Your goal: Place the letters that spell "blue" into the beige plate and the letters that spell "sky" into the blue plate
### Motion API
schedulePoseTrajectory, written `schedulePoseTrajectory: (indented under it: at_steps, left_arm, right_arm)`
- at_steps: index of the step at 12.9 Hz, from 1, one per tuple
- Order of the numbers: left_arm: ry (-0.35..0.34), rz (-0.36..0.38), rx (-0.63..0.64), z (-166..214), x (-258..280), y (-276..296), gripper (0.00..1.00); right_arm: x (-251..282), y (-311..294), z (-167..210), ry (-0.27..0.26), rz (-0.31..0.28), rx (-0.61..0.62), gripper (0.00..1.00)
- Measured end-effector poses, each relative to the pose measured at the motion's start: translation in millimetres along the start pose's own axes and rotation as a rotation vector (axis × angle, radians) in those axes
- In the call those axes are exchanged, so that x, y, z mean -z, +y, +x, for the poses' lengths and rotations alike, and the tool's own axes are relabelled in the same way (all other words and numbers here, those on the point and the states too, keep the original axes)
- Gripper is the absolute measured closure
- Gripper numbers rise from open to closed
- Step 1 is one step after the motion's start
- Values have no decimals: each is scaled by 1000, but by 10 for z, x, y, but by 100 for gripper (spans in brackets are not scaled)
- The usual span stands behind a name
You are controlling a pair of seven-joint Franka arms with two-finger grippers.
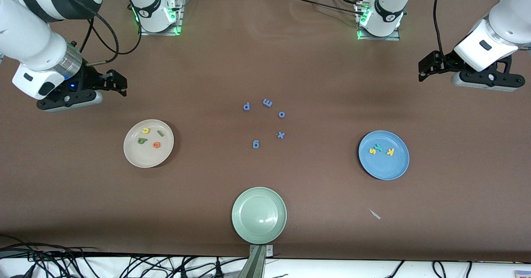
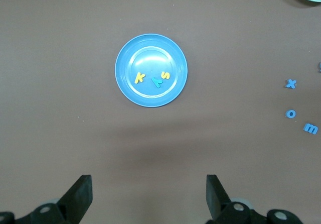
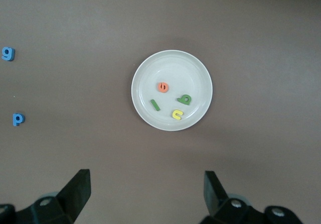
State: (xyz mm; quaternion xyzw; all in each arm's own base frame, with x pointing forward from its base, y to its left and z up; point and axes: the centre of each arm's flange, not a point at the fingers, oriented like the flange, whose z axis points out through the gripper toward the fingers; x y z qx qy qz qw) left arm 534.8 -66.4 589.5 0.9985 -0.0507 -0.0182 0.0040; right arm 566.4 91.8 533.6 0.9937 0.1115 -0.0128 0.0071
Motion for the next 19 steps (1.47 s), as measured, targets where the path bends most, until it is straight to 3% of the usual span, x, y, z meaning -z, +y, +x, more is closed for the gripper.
schedulePoseTrajectory:
  at_steps: [5, 19]
  left_arm:
    - [0, 0, -3, 0, 0, 17, 0]
    - [0, 0, -3, 0, 0, 17, 0]
  right_arm:
    - [45, 88, 58, -22, 2, -14, 0]
    - [48, 291, 148, -19, 20, -53, 0]
